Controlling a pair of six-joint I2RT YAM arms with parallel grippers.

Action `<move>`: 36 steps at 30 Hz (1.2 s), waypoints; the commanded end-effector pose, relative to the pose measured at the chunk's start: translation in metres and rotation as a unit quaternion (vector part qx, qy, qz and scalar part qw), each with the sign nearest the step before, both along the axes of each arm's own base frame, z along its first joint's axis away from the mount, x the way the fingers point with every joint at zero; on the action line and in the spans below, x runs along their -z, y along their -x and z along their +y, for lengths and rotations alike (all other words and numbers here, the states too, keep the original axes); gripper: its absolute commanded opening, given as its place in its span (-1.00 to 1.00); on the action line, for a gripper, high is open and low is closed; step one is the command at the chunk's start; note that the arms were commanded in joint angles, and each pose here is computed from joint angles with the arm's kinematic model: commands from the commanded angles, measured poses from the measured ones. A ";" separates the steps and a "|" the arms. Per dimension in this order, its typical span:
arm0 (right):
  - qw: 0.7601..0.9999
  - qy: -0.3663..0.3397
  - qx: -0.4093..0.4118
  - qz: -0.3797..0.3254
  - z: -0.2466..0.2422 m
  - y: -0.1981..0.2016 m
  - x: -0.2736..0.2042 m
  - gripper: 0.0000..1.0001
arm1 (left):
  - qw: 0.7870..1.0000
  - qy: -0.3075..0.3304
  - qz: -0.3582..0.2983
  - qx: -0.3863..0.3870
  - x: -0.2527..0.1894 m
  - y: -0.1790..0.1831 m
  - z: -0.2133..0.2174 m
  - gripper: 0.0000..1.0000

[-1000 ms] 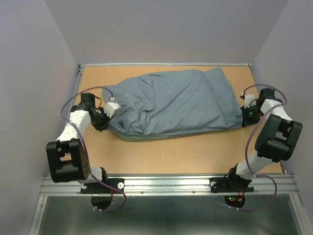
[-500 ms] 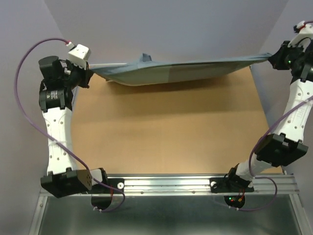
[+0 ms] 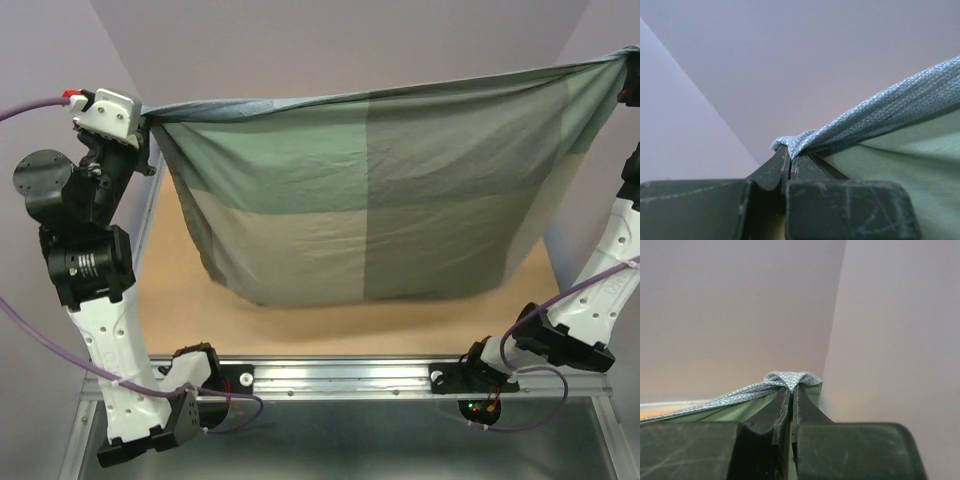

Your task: Put the pillow into the pillowcase

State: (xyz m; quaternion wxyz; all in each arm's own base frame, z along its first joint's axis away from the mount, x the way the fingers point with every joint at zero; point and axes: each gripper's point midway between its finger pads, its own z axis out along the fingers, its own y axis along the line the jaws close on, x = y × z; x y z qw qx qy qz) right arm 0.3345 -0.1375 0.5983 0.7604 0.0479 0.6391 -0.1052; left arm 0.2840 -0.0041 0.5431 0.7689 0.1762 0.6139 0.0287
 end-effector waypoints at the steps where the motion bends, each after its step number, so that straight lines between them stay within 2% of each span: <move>1: 0.997 -0.028 0.040 0.056 -0.058 -0.059 0.068 -0.99 | 0.998 -0.001 0.047 -0.039 0.044 -0.058 0.032 -1.00; 5: 0.991 -0.018 0.009 0.135 -0.036 -0.118 0.146 -0.99 | 0.992 0.006 0.115 -0.046 0.105 -0.109 0.039 -1.00; 7: 0.988 -0.016 0.018 0.156 -0.033 -0.141 0.172 -0.99 | 0.987 0.013 0.150 -0.062 0.139 -0.143 0.047 -1.00; 10: 0.980 -0.020 0.017 0.198 -0.028 -0.199 0.224 -0.99 | 0.973 0.031 0.215 -0.075 0.194 -0.200 0.057 -0.98; 11: 0.978 -0.019 0.019 0.205 -0.028 -0.214 0.234 -0.90 | 0.966 0.031 0.240 -0.090 0.209 -0.214 0.063 -0.49; 12: 0.972 -0.001 0.043 0.231 -0.032 -0.244 0.258 -0.07 | 0.953 0.042 0.272 -0.126 0.226 -0.245 0.080 -0.15; 13: 0.969 0.006 0.058 0.240 -0.034 -0.256 0.266 0.45 | 0.946 0.052 0.286 -0.144 0.231 -0.259 0.089 0.13; 14: 0.965 0.011 0.067 0.252 -0.037 -0.267 0.278 0.80 | 0.957 0.060 0.232 -0.160 0.172 -0.273 0.099 0.70; 15: 0.965 0.017 0.078 0.248 -0.041 -0.275 0.268 1.00 | 0.945 0.077 0.268 -0.170 0.206 -0.295 0.111 0.96; 16: 0.964 0.019 0.081 0.251 -0.042 -0.275 0.268 1.00 | 0.939 0.082 0.288 -0.168 0.210 -0.295 0.113 0.97; 17: 0.963 0.023 0.083 0.254 -0.043 -0.272 0.265 1.00 | 0.944 0.081 0.270 -0.172 0.195 -0.300 0.115 0.97; 19: 0.962 0.034 0.079 0.258 -0.040 -0.260 0.260 1.00 | 0.944 0.076 0.264 -0.181 0.198 -0.298 0.118 0.97; 20: 0.960 0.032 0.077 0.269 -0.038 -0.253 0.265 1.00 | 0.951 0.076 0.237 -0.185 0.176 -0.295 0.119 0.97; 24: 0.957 0.040 0.062 0.280 -0.030 -0.234 0.268 1.00 | 0.938 0.087 0.274 -0.194 0.205 -0.279 0.117 0.97; 27: 0.954 0.041 0.052 0.291 -0.025 -0.226 0.272 1.00 | 0.917 0.112 0.309 -0.226 0.228 -0.272 0.124 0.97; 31: 0.954 0.035 0.030 0.297 -0.015 -0.217 0.276 1.00 | 0.904 0.097 0.333 -0.250 0.245 -0.261 0.132 0.97; 35: 0.940 0.004 -0.041 0.339 0.016 -0.196 0.303 1.00 | 0.913 0.070 0.351 -0.198 0.248 -0.247 0.115 0.97; 36: 0.927 -0.020 -0.069 0.367 0.030 -0.183 0.323 1.00 | 0.915 0.063 0.353 -0.187 0.248 -0.238 0.109 0.97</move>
